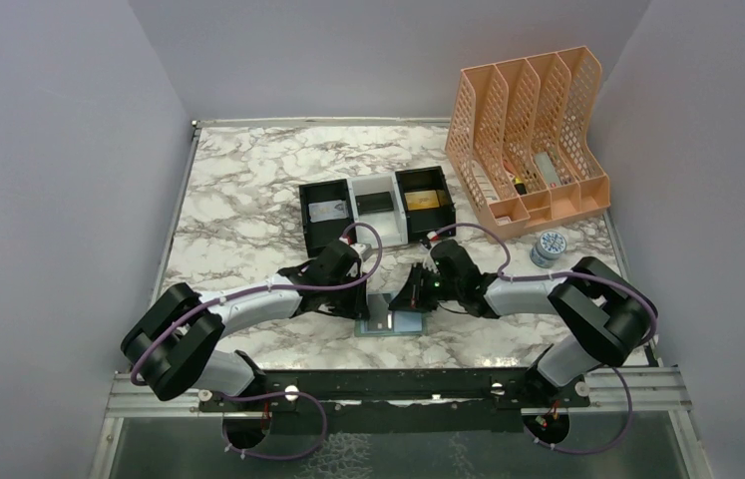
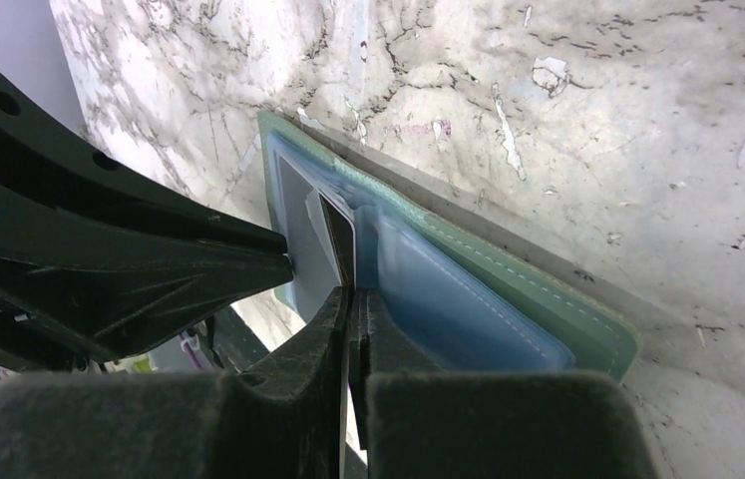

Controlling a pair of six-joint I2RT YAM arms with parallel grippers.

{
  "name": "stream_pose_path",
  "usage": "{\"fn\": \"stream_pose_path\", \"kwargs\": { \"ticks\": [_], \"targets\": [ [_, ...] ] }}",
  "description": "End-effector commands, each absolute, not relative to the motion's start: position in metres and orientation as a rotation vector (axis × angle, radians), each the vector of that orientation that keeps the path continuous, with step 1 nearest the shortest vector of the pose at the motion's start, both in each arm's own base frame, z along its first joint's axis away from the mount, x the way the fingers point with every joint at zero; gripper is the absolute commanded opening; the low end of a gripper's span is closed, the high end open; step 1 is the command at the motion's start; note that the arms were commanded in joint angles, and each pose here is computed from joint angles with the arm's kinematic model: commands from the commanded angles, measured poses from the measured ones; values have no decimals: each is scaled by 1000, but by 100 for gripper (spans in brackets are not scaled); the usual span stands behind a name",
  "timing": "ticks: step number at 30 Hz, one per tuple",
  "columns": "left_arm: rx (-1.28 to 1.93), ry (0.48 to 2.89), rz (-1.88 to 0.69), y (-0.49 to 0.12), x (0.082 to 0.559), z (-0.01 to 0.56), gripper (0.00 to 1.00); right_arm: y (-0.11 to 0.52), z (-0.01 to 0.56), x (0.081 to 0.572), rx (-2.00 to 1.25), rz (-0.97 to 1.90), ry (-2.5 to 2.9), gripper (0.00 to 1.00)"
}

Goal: Take the credit cards out of the card holder

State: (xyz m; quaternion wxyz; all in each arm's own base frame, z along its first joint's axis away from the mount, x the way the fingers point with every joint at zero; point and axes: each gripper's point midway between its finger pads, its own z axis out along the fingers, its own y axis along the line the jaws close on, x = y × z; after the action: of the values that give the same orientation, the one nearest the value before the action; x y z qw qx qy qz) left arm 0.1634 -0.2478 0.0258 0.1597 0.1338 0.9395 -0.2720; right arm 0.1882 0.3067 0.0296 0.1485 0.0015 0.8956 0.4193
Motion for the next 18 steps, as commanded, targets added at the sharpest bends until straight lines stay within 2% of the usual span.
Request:
{"fn": "stream_pose_path", "kwargs": {
  "ticks": [1,4,8,11,14,18],
  "targets": [
    [401,2706,-710,-242,163,20,16,299,27,190,2,1135,2563,3],
    [401,2706,-710,-243,163,20,16,300,26,189,-14,1145,2572,6],
    [405,2702,-712,-244,164,21,16,306,30,186,-52,1200,2567,17],
    [409,2700,-715,-245,165,22,16,309,32,187,-60,1219,2559,19],
    [410,2699,-716,-245,164,22,16,312,32,185,-84,1242,2565,18],
    [406,2703,-714,-244,163,21,15,313,32,183,-85,1263,2566,10]
  ]
}}
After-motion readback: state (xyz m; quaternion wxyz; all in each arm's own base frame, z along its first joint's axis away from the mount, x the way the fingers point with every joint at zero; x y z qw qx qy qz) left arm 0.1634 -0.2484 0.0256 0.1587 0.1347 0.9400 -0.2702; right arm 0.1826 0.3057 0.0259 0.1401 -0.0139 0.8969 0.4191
